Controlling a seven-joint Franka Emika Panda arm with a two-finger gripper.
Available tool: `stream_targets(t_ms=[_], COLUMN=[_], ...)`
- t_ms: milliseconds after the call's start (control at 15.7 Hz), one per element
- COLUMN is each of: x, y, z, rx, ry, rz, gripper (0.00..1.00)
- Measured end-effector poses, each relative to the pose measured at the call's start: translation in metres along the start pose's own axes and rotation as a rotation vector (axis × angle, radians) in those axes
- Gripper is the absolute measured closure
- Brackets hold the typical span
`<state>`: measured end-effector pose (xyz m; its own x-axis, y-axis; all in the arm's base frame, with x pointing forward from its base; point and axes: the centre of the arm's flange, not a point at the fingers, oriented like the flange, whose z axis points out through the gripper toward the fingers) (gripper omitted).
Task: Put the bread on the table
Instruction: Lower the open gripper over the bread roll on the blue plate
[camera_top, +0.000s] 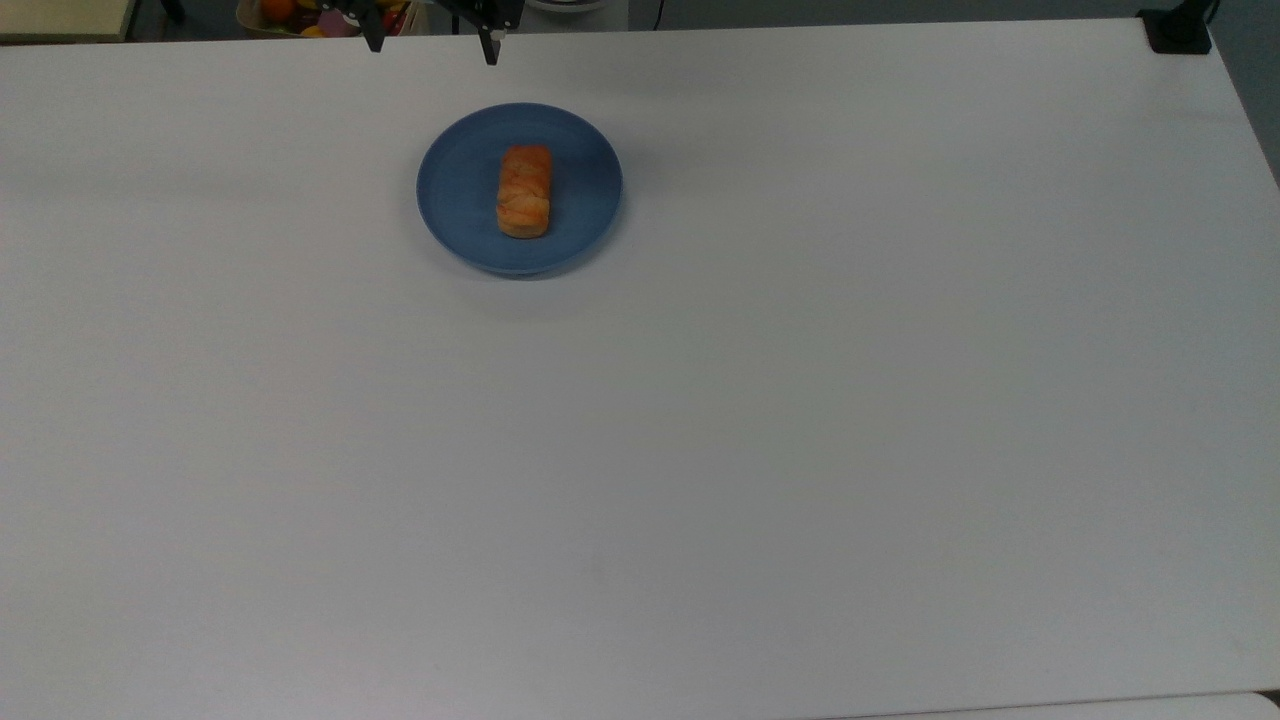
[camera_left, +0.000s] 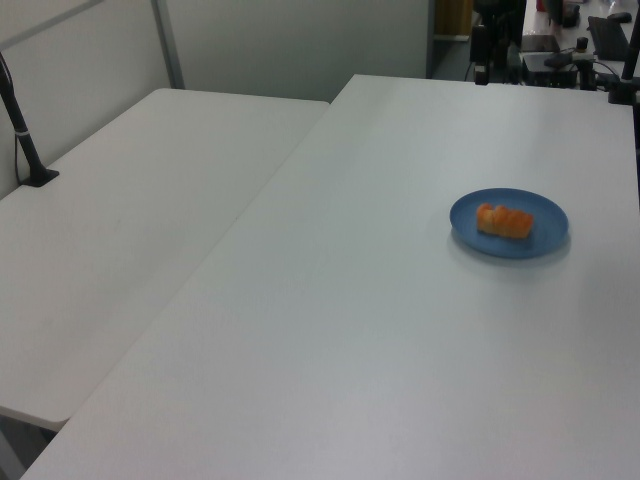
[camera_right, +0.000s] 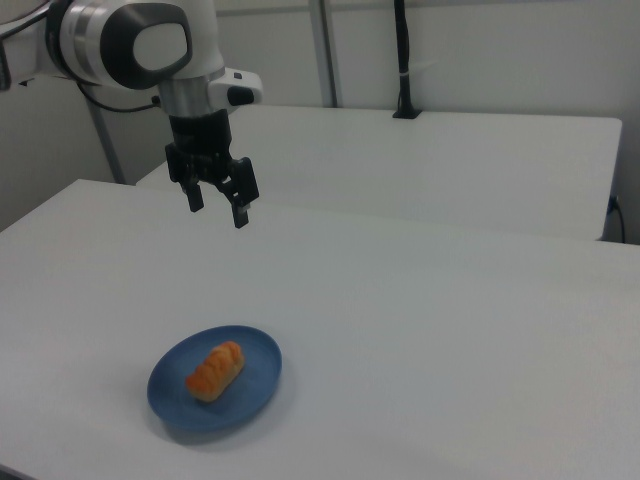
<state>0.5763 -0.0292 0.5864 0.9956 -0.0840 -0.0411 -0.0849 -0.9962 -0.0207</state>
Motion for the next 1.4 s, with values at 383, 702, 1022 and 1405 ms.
stream_targets(t_ms=[383, 702, 1022, 1405], x=[0.0, 0.0, -0.005, -0.015], y=[0.002, 0.002, -0.007, -0.033], z=[0.0, 0.0, 0.032, 0.128], rx=[-0.019, -0.019, -0.021, -0.045], ry=[0.0, -0.001, -0.067, -0.129], rz=[0.0, 0.0, -0.019, -0.077], gripper=[0.0, 0.0, 0.0, 0.0])
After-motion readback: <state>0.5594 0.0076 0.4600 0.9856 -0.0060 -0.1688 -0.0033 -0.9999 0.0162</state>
